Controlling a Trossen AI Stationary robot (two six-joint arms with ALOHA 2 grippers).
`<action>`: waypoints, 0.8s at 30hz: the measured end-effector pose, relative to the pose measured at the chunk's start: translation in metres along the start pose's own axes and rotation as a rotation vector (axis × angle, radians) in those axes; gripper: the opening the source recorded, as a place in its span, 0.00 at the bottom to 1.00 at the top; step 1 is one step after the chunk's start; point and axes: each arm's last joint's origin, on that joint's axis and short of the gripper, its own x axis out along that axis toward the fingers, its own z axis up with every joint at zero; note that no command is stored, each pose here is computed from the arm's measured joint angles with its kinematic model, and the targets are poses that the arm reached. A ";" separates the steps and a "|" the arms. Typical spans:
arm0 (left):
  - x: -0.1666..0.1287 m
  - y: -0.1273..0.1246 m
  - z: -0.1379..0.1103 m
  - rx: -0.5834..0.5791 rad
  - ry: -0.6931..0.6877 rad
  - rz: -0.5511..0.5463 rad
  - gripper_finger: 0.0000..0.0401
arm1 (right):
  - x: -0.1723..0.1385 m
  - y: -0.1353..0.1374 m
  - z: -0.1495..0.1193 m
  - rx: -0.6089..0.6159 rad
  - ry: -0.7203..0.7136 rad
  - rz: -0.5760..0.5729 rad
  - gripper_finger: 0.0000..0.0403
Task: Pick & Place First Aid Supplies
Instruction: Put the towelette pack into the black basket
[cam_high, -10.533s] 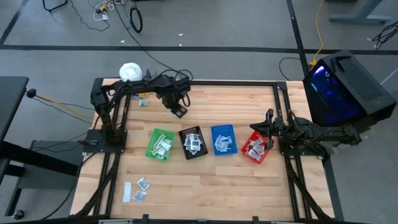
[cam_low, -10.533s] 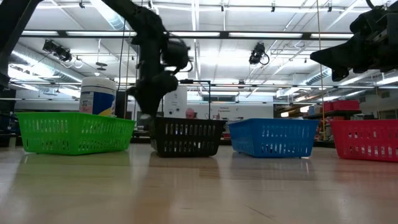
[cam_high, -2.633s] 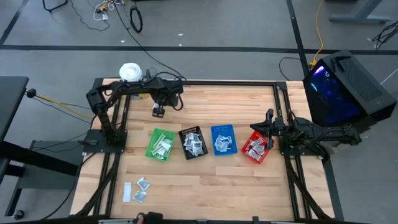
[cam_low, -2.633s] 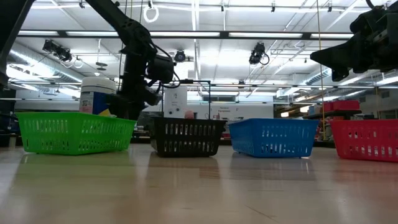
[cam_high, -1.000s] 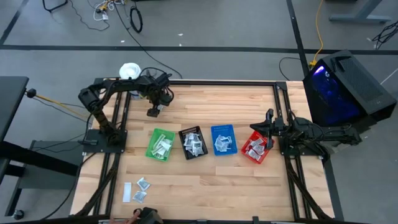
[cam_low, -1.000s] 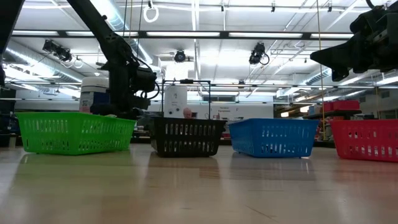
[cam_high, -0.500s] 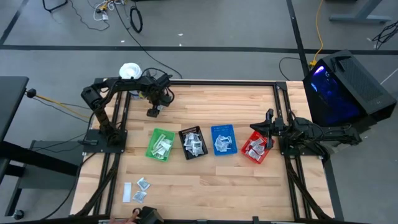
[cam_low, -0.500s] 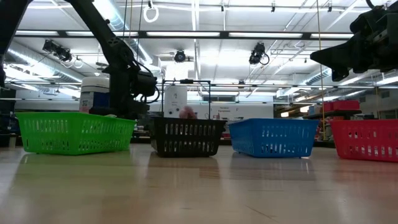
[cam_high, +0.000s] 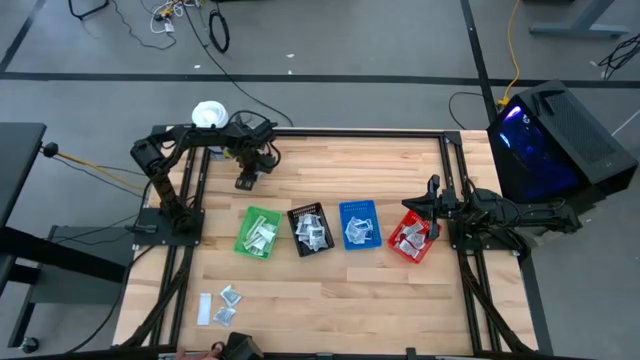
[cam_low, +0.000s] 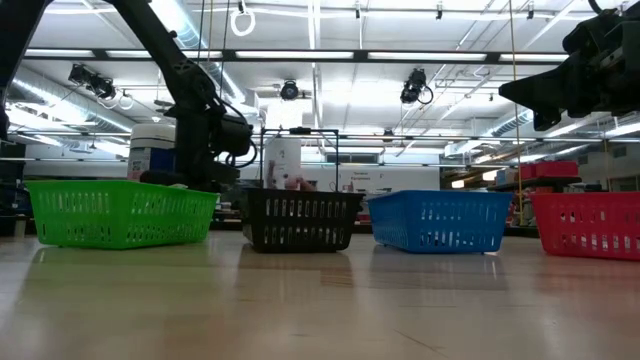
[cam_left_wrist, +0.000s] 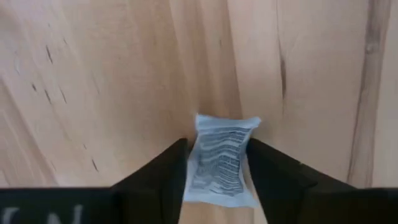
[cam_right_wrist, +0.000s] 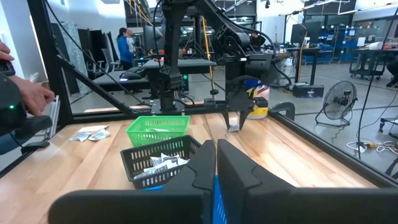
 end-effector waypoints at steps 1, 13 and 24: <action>0.000 0.000 0.001 0.002 0.001 0.002 0.42 | 0.000 0.000 0.000 0.000 0.000 0.000 0.06; 0.000 -0.003 0.004 0.015 0.007 0.012 0.37 | 0.000 0.000 0.000 0.000 -0.001 0.000 0.06; -0.017 -0.007 0.007 0.014 0.050 0.112 0.39 | 0.000 0.000 0.000 0.000 0.000 0.000 0.06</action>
